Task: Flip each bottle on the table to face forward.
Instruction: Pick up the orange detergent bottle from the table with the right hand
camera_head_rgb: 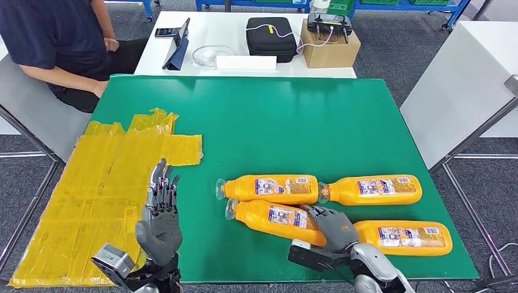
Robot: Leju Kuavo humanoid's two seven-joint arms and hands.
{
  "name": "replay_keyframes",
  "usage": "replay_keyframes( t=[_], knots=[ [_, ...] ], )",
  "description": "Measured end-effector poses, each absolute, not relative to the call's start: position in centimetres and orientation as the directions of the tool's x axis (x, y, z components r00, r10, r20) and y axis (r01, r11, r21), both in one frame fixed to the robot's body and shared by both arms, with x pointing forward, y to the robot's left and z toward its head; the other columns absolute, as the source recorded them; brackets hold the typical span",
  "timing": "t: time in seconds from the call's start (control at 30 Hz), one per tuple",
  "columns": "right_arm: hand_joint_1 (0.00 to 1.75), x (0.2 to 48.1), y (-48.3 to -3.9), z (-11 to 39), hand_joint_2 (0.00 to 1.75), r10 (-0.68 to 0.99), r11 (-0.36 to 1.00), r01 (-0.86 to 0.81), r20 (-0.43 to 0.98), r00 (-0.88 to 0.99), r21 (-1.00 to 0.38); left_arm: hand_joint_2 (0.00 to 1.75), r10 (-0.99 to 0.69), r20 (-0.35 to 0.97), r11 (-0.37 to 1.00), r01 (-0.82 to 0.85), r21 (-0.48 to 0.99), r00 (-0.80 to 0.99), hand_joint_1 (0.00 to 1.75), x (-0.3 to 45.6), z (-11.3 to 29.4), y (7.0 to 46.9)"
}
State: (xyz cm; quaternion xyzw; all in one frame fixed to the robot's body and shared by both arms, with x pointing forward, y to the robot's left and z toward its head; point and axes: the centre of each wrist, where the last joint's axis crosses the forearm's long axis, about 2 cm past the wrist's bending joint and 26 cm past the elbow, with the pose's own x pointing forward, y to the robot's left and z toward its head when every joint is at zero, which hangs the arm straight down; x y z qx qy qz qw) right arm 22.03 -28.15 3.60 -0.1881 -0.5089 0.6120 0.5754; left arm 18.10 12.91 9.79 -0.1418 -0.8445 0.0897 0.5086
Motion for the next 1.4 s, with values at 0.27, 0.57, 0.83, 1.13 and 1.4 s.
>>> replay_keyframes(
  t=[0.27,0.57,0.83,1.13,1.4],
  knots=[
    [1.75,20.1,-25.3,4.1,1.75,0.802,0.441,-0.29,0.518,-0.297,-0.85,1.75,0.349,0.834,0.932,0.063,-0.358,-0.428,0.0,17.8,9.3,13.8],
    [1.75,19.5,-20.2,9.0,1.75,0.502,0.816,-0.045,0.743,-0.443,-0.577,1.75,0.629,0.718,0.777,0.273,-0.568,-0.296,0.0,16.5,7.2,13.3],
    [1.75,20.0,-19.1,10.3,1.75,0.443,0.86,-0.013,0.76,-0.475,-0.509,1.75,0.709,0.678,0.696,0.343,-0.631,-0.192,0.0,15.9,5.7,12.4],
    [1.75,20.8,-16.2,10.2,1.75,0.457,0.787,-0.173,0.748,-0.482,-0.593,1.75,0.775,0.615,0.605,0.456,-0.653,-0.147,0.0,15.8,6.0,11.0],
    [1.75,17.9,-10.8,8.3,1.75,0.478,0.659,-0.35,0.73,-0.489,-0.666,1.75,0.782,0.604,0.597,0.455,-0.661,-0.15,0.0,15.8,6.2,10.9]
  ],
)
